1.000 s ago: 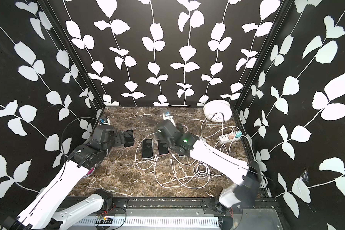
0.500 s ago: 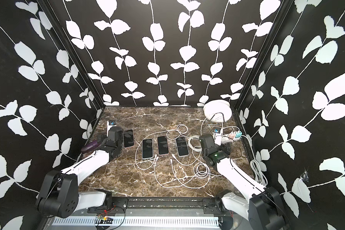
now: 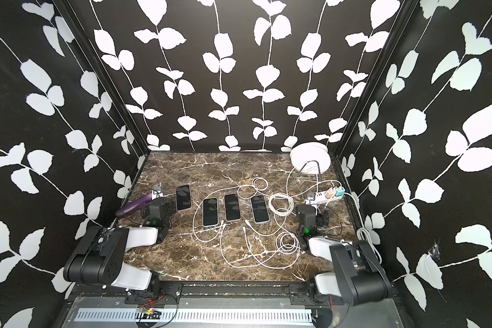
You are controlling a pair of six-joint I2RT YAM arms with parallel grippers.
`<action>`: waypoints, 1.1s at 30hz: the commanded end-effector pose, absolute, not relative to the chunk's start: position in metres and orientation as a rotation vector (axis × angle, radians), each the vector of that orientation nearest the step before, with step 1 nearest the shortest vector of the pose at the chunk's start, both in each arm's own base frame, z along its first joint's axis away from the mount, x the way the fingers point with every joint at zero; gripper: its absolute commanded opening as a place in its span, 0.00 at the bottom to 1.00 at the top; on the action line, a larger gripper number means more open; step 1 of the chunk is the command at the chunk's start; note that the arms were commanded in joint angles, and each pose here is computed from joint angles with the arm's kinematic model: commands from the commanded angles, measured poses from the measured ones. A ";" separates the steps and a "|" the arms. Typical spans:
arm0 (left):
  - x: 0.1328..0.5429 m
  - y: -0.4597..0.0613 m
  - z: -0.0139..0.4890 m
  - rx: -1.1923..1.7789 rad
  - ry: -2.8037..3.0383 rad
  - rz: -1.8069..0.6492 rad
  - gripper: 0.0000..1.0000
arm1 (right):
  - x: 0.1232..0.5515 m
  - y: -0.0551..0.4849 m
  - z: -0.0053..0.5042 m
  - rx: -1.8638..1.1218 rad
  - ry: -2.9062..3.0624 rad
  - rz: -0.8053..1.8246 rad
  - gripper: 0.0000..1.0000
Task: Unplug the charging cable from the phone
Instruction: Reset both arms
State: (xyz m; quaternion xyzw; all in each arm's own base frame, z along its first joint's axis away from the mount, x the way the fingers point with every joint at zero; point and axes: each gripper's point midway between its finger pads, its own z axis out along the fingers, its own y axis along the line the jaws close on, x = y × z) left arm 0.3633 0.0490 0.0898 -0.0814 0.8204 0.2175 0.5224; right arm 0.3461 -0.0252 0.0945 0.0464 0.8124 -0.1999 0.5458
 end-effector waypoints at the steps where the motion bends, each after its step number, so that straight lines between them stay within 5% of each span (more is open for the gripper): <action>1: 0.387 0.028 0.121 -0.104 1.820 0.389 0.98 | 0.366 -0.013 0.122 0.065 1.738 -0.357 0.96; 12: 0.396 0.008 0.103 0.025 1.852 0.303 0.98 | 0.391 -0.025 0.097 0.092 1.891 -0.275 0.88; 15: 0.397 0.007 0.105 0.032 1.838 0.304 0.98 | 0.391 -0.026 0.097 0.095 1.889 -0.278 0.99; 33: 0.397 0.005 0.104 0.038 1.840 0.298 0.98 | 0.391 -0.025 0.098 0.084 1.880 -0.281 1.00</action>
